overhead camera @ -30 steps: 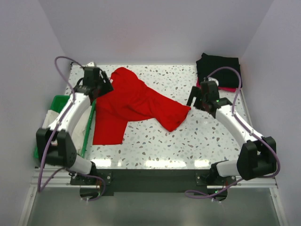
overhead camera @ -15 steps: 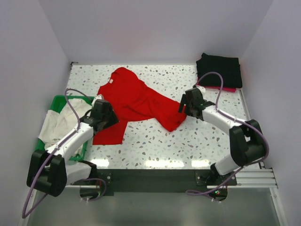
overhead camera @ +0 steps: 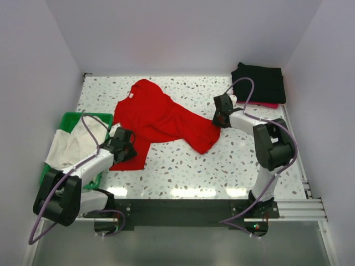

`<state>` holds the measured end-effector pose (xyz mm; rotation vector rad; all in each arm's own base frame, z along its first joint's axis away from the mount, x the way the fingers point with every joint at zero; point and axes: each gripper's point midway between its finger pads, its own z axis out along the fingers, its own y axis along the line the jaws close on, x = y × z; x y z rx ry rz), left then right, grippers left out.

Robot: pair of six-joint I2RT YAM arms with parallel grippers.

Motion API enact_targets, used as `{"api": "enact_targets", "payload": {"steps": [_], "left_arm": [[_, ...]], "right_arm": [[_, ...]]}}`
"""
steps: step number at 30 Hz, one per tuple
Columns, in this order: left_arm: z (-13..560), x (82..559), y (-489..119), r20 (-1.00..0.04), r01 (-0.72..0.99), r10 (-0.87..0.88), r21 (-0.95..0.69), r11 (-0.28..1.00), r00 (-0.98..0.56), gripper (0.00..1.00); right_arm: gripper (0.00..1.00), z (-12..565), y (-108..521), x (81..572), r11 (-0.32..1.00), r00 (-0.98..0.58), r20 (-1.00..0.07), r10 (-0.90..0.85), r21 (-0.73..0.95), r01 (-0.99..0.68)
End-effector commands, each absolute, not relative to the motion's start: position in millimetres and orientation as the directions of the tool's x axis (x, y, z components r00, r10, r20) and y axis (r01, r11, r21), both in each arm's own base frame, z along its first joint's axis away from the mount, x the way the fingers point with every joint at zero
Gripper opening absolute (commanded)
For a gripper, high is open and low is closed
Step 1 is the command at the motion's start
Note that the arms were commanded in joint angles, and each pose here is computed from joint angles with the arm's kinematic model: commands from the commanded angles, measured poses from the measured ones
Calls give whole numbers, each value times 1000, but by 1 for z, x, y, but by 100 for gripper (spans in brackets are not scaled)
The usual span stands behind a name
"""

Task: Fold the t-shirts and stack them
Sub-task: Flatten the tshirt out

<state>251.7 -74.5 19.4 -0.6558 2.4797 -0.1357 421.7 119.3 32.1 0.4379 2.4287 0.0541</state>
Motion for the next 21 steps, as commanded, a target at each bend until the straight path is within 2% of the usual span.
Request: {"api": "enact_targets", "payload": {"steps": [1,4,6,16,20,21], "left_arm": [[16,257,-72,-528,-445,-496,-232,865,-689,32],[9,252,-73,-510,-443,-491,-222,868,-706,15],[4,248,-73,-499,-444,-491,-218,869,-714,1],[-12,226,-77,-449,-426,-468,-198,883,-761,0],[-7,220,-80,-442,-416,-460,-199,887,-770,0],[-5,219,-81,-438,-414,-460,-203,887,-772,0]], "right_arm": [[21,52,124,449,937,-678,-649,344,190,293],[4,56,117,459,936,-676,-650,346,189,297],[0,70,107,474,930,-653,-666,360,199,310],[0,130,71,554,920,-556,-742,376,227,320],[0,164,60,610,918,-481,-792,377,251,306],[0,151,59,621,921,-491,-788,372,245,303]]}}
